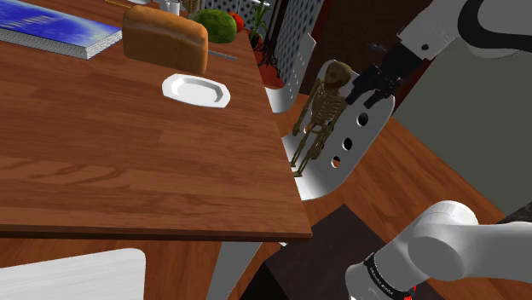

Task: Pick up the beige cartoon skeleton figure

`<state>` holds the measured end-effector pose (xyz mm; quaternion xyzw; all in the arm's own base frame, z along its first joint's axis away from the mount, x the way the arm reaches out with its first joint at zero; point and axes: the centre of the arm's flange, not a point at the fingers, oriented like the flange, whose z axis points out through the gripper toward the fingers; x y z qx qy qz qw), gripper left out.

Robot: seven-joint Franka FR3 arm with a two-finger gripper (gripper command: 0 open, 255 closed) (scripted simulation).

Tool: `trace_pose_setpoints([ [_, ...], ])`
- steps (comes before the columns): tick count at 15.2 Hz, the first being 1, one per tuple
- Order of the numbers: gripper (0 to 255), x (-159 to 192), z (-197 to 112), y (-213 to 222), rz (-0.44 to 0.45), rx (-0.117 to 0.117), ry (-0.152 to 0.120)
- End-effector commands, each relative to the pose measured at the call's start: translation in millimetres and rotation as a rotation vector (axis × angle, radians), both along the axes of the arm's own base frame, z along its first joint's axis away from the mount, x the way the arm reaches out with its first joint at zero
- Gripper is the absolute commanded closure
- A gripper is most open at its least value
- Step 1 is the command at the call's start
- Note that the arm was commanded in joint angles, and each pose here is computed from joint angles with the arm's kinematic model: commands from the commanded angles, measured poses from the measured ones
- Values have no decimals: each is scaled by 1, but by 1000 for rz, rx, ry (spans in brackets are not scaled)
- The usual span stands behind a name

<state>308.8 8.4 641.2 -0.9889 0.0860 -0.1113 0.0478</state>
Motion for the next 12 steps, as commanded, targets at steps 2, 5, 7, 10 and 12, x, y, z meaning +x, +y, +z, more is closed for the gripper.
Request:
trace_pose_setpoints([
  [2,0,9,-2,-8,3,-18,11],
  [5,0,37,-9,-31,13,-71,45],
  [7,0,56,-14,-47,20,-107,68],
  [10,0,83,-20,-71,30,-160,102],
  [12,0,91,-27,-77,33,-174,110],
])
